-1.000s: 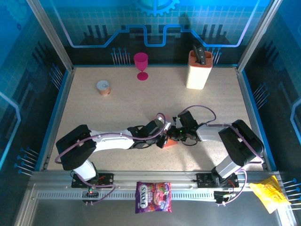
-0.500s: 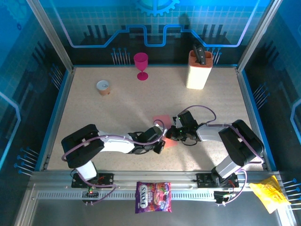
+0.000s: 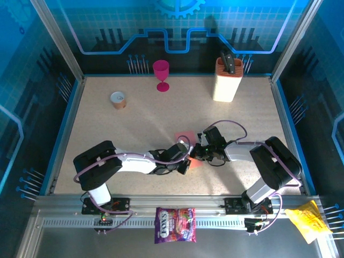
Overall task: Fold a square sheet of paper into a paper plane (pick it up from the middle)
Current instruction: Fold the triangle a second time at the center of the table.
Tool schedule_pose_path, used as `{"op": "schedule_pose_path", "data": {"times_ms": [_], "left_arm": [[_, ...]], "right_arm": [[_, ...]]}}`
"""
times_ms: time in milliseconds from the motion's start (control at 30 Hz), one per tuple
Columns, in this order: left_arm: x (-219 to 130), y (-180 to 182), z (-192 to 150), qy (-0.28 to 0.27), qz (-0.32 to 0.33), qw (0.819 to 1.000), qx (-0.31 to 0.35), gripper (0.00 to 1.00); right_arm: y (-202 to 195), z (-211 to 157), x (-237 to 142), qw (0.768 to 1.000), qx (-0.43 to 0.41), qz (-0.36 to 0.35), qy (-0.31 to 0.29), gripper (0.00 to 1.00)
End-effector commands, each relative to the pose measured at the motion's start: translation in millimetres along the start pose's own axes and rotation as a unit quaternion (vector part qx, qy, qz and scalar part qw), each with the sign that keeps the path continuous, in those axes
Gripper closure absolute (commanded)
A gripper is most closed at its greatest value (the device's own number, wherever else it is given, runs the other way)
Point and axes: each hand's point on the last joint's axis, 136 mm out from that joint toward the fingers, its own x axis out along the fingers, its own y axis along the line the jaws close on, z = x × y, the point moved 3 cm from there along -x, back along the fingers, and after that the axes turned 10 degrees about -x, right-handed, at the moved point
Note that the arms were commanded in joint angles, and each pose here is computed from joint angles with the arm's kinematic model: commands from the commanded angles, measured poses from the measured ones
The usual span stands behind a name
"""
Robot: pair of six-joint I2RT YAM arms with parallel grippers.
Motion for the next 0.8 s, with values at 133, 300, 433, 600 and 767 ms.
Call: {"op": "schedule_pose_path", "data": {"times_ms": [133,300,433,600,767], "left_arm": [[4.9,13.9,-18.8,0.033,0.024,0.999,0.013,1.00],[3.7,21.4,-29.6,0.049,0.034,0.998,0.013,1.00],[0.6,26.3,-39.6,0.060,0.041,0.997,0.012,1.00],[-4.0,28.2,-53.8,0.072,0.046,0.996,0.010,1.00],[-7.7,33.8,-71.5,0.082,0.054,0.995,0.003,1.00]], "right_arm": [[-32.9,-36.7,6.6,0.995,0.034,-0.069,0.057,1.00],[-33.0,-36.9,6.3,0.995,0.036,-0.071,0.057,1.00],[-33.6,-37.0,5.5,0.995,0.037,-0.073,0.057,1.00],[-34.1,-37.2,4.9,0.995,0.038,-0.075,0.057,1.00],[-34.6,-37.4,4.2,0.995,0.038,-0.077,0.057,1.00]]}}
